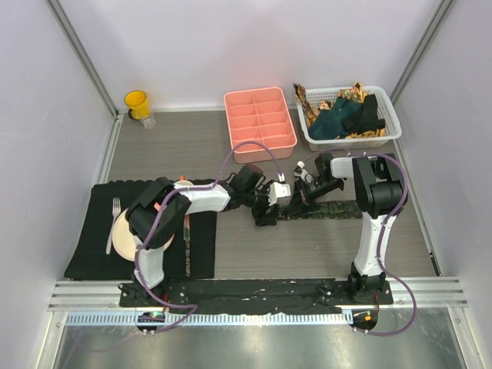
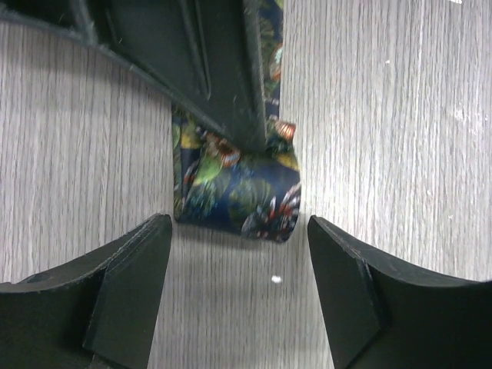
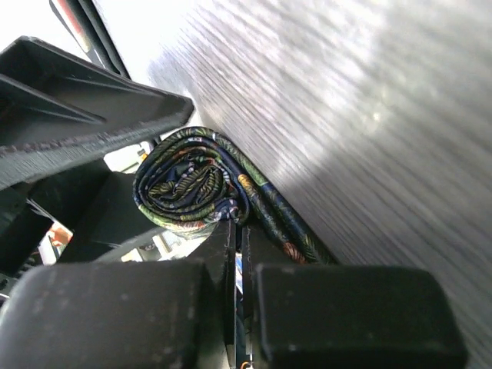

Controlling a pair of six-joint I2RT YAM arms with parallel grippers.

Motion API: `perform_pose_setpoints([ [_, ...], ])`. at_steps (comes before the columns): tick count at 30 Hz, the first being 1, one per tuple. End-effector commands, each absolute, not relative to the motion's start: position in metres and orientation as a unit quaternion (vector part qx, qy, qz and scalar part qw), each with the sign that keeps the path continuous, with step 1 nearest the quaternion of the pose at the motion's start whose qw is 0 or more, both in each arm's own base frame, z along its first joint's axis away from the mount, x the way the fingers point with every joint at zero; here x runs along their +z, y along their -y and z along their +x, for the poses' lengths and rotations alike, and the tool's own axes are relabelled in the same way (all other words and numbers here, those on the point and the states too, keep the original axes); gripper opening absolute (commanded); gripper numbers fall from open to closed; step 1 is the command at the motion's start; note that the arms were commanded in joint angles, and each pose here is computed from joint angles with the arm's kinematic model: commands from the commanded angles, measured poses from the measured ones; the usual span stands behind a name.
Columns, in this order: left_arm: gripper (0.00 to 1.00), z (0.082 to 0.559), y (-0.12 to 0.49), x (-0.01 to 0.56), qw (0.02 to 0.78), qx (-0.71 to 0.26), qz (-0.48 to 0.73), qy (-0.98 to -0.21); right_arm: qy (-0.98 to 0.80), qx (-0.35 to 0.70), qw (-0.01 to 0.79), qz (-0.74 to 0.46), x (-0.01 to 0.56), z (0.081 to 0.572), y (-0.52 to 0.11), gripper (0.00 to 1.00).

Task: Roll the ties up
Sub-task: Roll the tie at the center of the board.

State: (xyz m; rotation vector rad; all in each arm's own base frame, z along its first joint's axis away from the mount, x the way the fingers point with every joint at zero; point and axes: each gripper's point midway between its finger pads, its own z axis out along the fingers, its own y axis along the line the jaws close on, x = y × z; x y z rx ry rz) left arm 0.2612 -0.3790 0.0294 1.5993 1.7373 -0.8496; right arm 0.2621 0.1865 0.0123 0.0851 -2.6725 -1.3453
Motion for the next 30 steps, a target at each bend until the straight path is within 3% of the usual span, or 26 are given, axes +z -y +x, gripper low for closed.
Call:
perform_pose_setpoints([
  [1,0.75,0.27,0.401,0.042,0.346,-0.331,0.613,-0.629,0.936,-0.344,0.055,0.059,-0.04,0.27,-0.161,0.01],
  [8,0.74,0.276,0.411,0.04,0.345,-0.274,0.641,-0.628,0.932,-0.351,0.061,0.07,-0.034,0.267,-0.161,0.01],
  [16,0.71,0.261,0.391,0.027,0.263,-0.254,0.709,-0.603,0.927,-0.361,0.058,0.084,-0.025,0.27,-0.164,0.01],
  [19,0.56,0.254,0.39,0.018,0.233,-0.265,0.713,-0.606,0.924,-0.369,0.052,0.084,-0.018,0.272,-0.166,0.01],
  [20,0.47,0.255,0.39,0.018,0.231,-0.265,0.708,-0.613,0.922,-0.376,0.052,0.082,-0.015,0.272,-0.169,0.01],
  [25,0.32,0.254,0.386,0.012,0.228,-0.264,0.695,-0.628,0.916,-0.39,0.035,0.082,0.003,0.281,-0.175,0.02],
  [26,0.29,0.256,0.386,0.011,0.228,-0.264,0.691,-0.632,0.916,-0.393,0.034,0.08,0.006,0.282,-0.176,0.04],
  [30,0.21,0.261,0.381,0.007,0.227,-0.262,0.673,-0.654,0.911,-0.406,0.028,0.071,0.023,0.285,-0.176,0.31],
])
